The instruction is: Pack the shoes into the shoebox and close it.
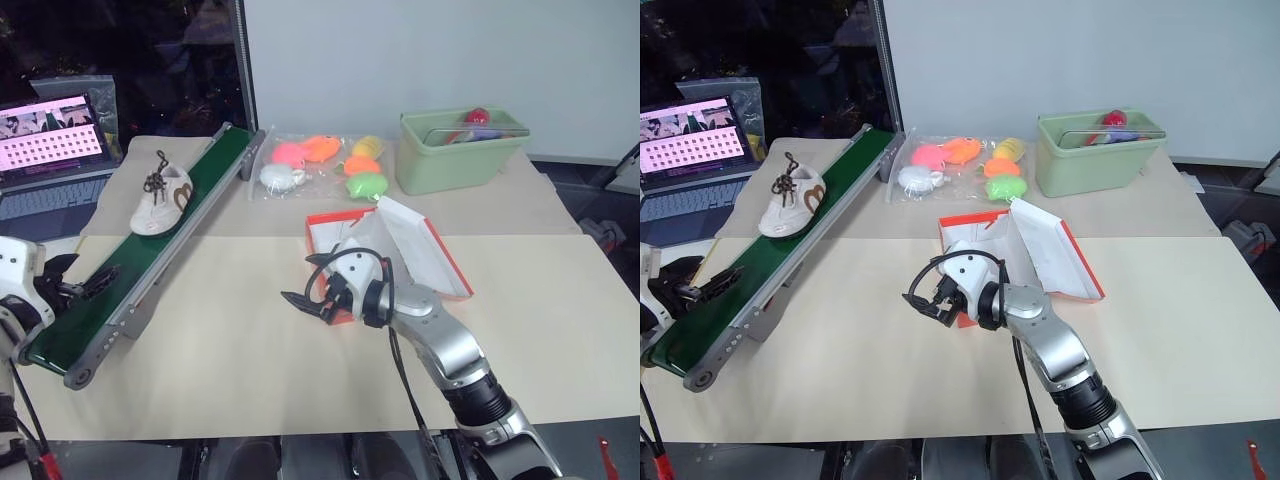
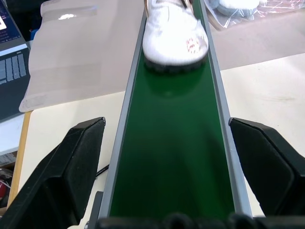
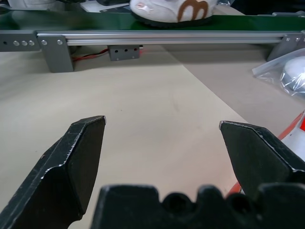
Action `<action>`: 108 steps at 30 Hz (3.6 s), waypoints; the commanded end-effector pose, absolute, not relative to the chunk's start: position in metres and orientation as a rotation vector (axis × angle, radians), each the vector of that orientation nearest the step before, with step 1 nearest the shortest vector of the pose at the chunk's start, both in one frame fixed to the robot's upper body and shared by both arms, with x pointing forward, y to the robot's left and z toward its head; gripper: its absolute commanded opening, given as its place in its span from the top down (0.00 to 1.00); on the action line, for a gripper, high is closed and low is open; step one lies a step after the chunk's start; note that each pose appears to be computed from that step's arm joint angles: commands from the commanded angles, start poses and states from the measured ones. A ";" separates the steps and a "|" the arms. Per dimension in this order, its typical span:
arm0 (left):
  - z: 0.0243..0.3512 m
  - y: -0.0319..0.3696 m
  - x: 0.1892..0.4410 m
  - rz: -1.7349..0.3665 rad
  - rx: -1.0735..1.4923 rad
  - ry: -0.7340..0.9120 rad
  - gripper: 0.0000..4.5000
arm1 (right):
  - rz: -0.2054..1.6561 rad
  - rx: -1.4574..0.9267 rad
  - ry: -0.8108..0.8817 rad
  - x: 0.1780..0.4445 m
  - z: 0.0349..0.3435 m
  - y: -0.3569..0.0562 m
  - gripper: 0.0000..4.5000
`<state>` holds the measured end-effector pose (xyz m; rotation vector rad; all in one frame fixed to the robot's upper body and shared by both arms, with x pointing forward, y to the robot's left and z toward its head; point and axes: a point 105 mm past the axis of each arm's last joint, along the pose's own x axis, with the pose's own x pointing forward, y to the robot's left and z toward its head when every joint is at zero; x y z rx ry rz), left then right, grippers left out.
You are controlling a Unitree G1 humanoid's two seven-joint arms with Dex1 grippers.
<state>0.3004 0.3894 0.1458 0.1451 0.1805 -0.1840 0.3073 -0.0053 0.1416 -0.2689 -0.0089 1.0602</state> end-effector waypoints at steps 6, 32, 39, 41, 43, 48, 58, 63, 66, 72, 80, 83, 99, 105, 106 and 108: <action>0.163 0.390 0.308 -0.190 0.170 0.132 0.01 | 1.054 -0.272 -0.064 0.306 0.153 -0.005 0.00; 0.109 0.369 0.317 -0.270 0.145 0.282 0.33 | 0.963 -0.218 -0.039 0.309 0.154 -0.019 0.00; 0.189 0.341 0.346 -0.126 0.291 -0.072 0.33 | 0.909 -0.190 -0.027 0.319 0.157 -0.024 0.00; 0.218 0.314 0.350 -0.106 0.294 -0.206 0.33 | 0.874 -0.120 -0.006 0.326 0.161 -0.028 0.00; 0.234 0.289 0.350 -0.116 0.290 -0.285 0.33 | 0.842 -0.041 0.030 0.333 0.162 -0.031 0.00; 0.237 0.224 0.346 -0.244 0.244 -0.333 0.33 | 0.834 0.244 0.124 0.340 0.171 -0.026 0.00; 0.187 0.107 0.315 -0.626 0.099 -0.216 0.33 | 0.877 0.824 0.259 0.351 0.203 -0.017 0.00; 0.196 0.088 0.317 -0.694 0.075 -0.231 0.33 | 0.890 0.833 0.259 0.350 0.208 -0.010 0.00; 0.202 0.078 0.320 -0.740 0.056 -0.243 0.33 | 0.913 0.838 0.253 0.348 0.212 -0.002 0.00; 0.196 0.055 0.317 -0.870 -0.005 -0.193 0.33 | 0.982 0.865 0.239 0.342 0.224 0.017 0.00; 0.194 0.046 0.310 -0.940 -0.019 -0.165 0.33 | 0.965 0.915 0.206 0.346 0.231 0.011 0.11; 0.191 0.046 0.307 -0.954 -0.013 -0.152 0.33 | 0.949 0.911 0.203 0.346 0.230 0.008 0.33; 0.177 0.051 0.305 -0.955 0.073 -0.098 0.33 | 0.934 0.906 0.177 0.347 0.234 0.004 0.74; 0.179 0.052 0.303 -0.963 0.153 -0.130 0.00 | 0.861 0.934 0.144 0.358 0.237 -0.007 0.75; 0.181 0.054 0.303 -0.962 0.162 -0.142 0.00 | 0.840 0.943 0.133 0.362 0.239 -0.012 0.75; 0.186 0.058 0.303 -0.953 0.157 -0.157 0.00 | 0.813 0.952 0.119 0.366 0.240 -0.018 0.75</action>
